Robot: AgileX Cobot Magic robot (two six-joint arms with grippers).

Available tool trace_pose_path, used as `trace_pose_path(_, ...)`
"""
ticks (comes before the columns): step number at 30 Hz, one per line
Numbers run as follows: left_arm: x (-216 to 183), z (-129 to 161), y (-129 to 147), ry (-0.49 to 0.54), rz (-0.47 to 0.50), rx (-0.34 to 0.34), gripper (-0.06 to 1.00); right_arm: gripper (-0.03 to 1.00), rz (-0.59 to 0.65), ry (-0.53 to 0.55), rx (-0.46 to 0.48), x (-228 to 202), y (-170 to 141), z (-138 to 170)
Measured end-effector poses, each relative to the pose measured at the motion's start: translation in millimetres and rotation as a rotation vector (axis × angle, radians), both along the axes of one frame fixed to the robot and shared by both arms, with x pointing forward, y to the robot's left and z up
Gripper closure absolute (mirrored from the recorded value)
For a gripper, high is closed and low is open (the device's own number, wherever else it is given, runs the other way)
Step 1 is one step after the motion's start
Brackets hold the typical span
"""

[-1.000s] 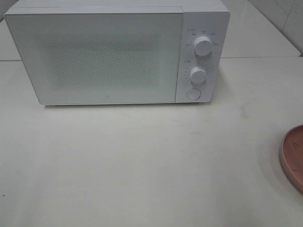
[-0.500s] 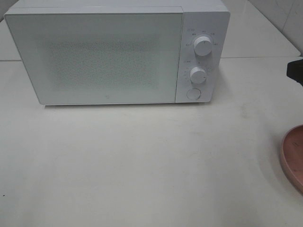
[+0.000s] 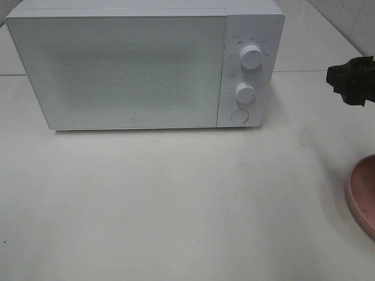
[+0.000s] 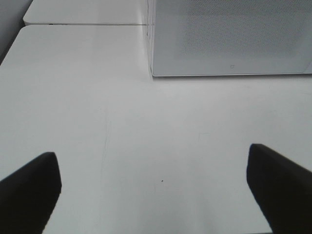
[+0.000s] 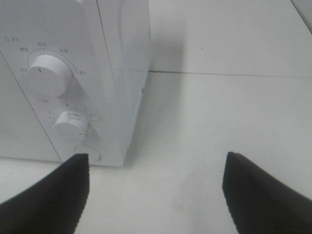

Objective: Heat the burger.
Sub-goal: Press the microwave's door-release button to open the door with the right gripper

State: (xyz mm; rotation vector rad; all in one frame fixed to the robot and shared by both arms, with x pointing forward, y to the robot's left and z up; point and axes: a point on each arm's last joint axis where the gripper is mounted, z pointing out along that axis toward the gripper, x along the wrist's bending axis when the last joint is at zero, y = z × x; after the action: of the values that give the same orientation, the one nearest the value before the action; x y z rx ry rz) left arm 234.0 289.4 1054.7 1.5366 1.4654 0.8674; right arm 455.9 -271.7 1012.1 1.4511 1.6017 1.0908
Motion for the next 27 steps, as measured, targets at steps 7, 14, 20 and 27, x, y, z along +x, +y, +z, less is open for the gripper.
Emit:
trace_pose_path(7, 0.0, 0.0, 0.0, 0.000, 0.000, 0.000, -0.03, 0.23, 0.031, -0.081, 0.046, -5.0, 19.6, -29.5)
trace_pose_path(14, 0.0, 0.0, 0.0, 0.000, 0.000, 0.000, -0.03, 0.23, 0.014, -0.099, 0.013, -3.6, 38.5, -43.2)
trace_pose_path(20, 0.0, 0.0, 0.0, 0.000, 0.000, 0.000, -0.03, 0.23, -0.060, -0.135, 0.007, -3.5, 54.0, -52.5)
trace_pose_path(27, 0.0, 0.0, 0.0, 0.000, 0.000, 0.000, -0.03, 0.23, -0.078, -0.120, -0.019, -9.1, 74.5, -70.3)
